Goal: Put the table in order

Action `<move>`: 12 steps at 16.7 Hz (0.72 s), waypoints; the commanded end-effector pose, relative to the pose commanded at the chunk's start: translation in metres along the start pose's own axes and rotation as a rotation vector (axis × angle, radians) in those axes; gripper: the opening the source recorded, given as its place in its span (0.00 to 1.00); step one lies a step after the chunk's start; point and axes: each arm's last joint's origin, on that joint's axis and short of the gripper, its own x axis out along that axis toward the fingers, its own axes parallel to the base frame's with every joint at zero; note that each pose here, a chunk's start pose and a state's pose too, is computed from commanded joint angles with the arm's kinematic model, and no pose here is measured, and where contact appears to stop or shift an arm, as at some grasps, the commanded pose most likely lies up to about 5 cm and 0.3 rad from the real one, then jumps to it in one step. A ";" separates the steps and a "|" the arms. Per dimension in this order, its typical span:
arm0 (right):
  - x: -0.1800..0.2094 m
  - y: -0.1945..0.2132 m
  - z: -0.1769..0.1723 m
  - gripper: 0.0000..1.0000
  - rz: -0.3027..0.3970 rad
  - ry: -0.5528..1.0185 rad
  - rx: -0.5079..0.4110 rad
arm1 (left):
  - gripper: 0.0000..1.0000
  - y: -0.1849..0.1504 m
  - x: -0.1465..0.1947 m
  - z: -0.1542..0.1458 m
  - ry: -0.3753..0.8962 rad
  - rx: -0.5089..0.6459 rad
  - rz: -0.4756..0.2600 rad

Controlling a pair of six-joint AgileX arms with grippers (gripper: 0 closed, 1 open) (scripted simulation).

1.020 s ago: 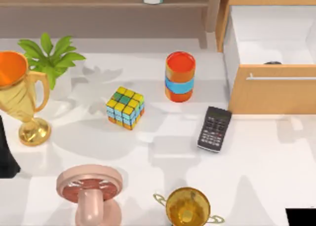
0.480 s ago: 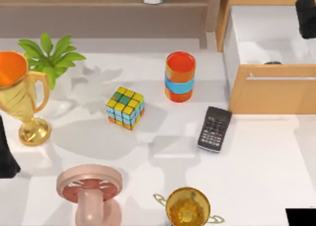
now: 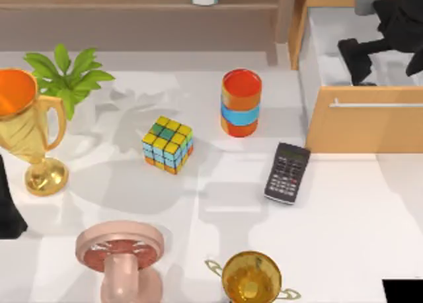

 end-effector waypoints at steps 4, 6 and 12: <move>0.021 -0.001 0.007 1.00 0.006 0.054 0.002 | 1.00 0.000 0.000 0.000 0.000 0.000 0.000; 0.021 -0.001 0.007 1.00 0.006 0.054 0.002 | 1.00 0.000 0.000 0.000 0.000 0.000 0.000; 0.025 -0.002 0.005 1.00 0.005 0.054 0.002 | 1.00 0.000 0.000 0.000 0.000 0.000 0.000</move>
